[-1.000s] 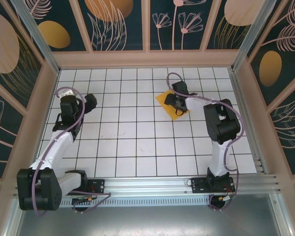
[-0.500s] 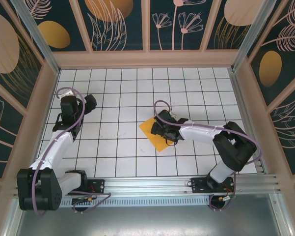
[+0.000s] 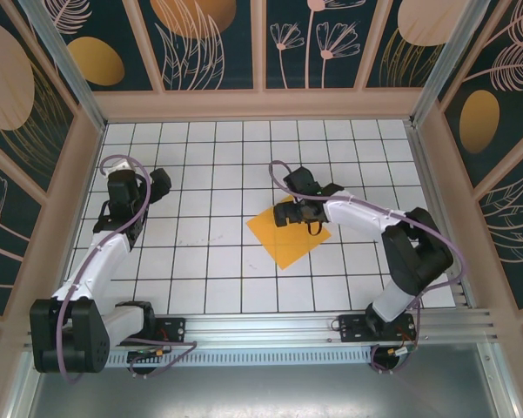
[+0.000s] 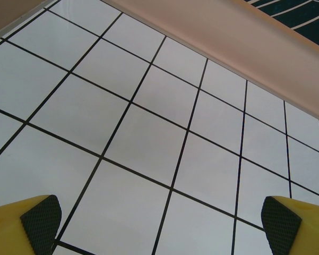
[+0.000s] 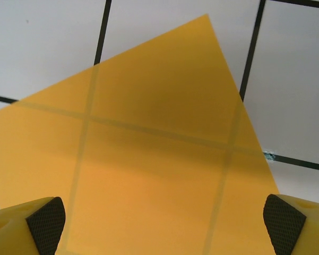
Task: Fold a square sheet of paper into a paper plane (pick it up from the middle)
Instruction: Move the square sheet of paper to the center of the table, then rotate the square sheet of paper at the center of the table.
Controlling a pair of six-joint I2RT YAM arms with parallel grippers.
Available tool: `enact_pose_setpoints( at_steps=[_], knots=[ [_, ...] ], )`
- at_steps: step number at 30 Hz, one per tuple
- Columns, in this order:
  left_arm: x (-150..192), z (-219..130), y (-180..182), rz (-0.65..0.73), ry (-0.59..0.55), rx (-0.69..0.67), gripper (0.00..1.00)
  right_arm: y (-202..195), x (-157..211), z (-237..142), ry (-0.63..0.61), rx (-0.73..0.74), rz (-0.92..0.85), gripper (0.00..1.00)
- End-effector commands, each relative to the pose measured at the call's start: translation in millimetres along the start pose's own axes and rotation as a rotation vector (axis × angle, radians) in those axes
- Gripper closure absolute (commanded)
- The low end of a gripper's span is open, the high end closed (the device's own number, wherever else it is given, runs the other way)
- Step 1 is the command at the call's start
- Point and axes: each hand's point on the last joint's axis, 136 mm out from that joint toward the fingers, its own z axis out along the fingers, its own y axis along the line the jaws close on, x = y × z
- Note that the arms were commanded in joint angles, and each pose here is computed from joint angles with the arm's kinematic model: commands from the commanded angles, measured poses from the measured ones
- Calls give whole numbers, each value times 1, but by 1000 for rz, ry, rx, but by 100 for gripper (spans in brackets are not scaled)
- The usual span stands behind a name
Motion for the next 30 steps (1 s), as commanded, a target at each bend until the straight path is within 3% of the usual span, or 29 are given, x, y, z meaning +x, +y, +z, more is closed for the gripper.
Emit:
enact_pose_setpoints(
  at_steps=[1, 14, 21, 25, 30],
  knots=[
    [-3, -1, 1, 10, -5, -4, 1, 11, -2, 0, 16, -26, -139, 1],
    [3, 3, 2, 11, 19, -7, 1, 16, 6, 42, 51, 161, -223, 2],
    [6, 5, 4, 12, 28, -16, 1, -17, -3, 61, 65, 289, 54, 2],
    [7, 6, 4, 12, 34, -19, 2, -21, -1, 61, 92, 250, 181, 3],
    [8, 7, 5, 13, 43, -22, 2, 5, -20, 36, 54, 92, 189, 2]
  ],
)
